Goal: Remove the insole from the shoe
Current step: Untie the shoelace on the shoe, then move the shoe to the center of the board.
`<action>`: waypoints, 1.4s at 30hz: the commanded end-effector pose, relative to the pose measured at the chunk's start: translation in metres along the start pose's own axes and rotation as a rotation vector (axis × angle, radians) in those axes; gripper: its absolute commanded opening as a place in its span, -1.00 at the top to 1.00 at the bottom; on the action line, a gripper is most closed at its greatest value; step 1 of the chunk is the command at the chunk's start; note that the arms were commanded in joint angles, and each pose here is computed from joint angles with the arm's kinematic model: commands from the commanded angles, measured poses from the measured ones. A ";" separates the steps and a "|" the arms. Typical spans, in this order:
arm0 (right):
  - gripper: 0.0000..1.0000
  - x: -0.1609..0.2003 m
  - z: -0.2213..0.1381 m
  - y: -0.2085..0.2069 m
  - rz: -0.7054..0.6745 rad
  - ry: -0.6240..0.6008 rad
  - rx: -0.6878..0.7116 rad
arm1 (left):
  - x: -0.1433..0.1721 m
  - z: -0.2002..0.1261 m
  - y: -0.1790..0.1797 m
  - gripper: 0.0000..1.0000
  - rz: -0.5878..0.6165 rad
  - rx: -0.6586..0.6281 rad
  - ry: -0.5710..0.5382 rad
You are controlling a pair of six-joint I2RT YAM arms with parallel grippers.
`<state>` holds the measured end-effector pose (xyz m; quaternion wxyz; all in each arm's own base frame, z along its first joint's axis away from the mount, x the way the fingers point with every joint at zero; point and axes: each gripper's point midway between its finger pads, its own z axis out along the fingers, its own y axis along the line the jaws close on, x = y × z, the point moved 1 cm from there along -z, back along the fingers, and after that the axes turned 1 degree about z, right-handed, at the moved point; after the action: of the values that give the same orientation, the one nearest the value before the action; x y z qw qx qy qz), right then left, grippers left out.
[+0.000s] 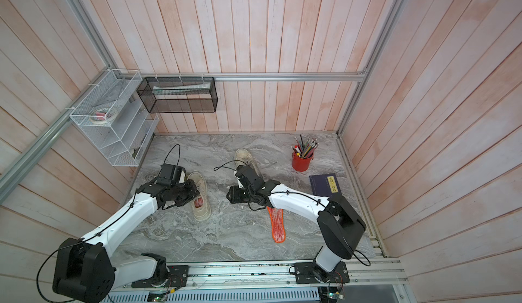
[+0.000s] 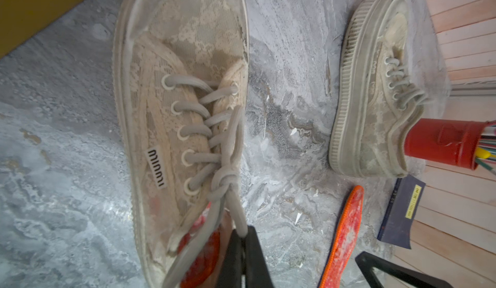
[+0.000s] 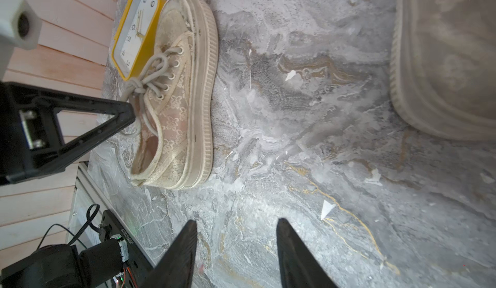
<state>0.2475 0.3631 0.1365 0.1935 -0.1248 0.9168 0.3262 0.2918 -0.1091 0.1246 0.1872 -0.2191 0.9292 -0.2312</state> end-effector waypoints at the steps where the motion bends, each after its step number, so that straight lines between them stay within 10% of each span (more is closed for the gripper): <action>1: -0.02 -0.005 0.015 0.026 -0.136 -0.013 -0.059 | 0.000 -0.001 0.000 1.00 0.024 0.003 -0.010; 10: -0.05 -0.019 0.066 0.067 -0.315 -0.020 -0.165 | -0.005 -0.017 -0.013 1.00 0.048 0.059 -0.059; 34: -0.08 -0.007 0.130 0.075 -0.277 0.036 -0.238 | -0.009 -0.032 -0.021 1.00 -0.005 0.124 -0.095; 42: 0.44 -0.017 0.138 0.055 -0.197 -0.026 -0.130 | -0.024 -0.069 -0.036 1.00 -0.064 0.170 -0.200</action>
<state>0.2735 0.4958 0.0810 0.2121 -0.2456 0.8668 0.3787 0.2856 -0.1046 0.1729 0.2511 -0.2416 0.8964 -0.2740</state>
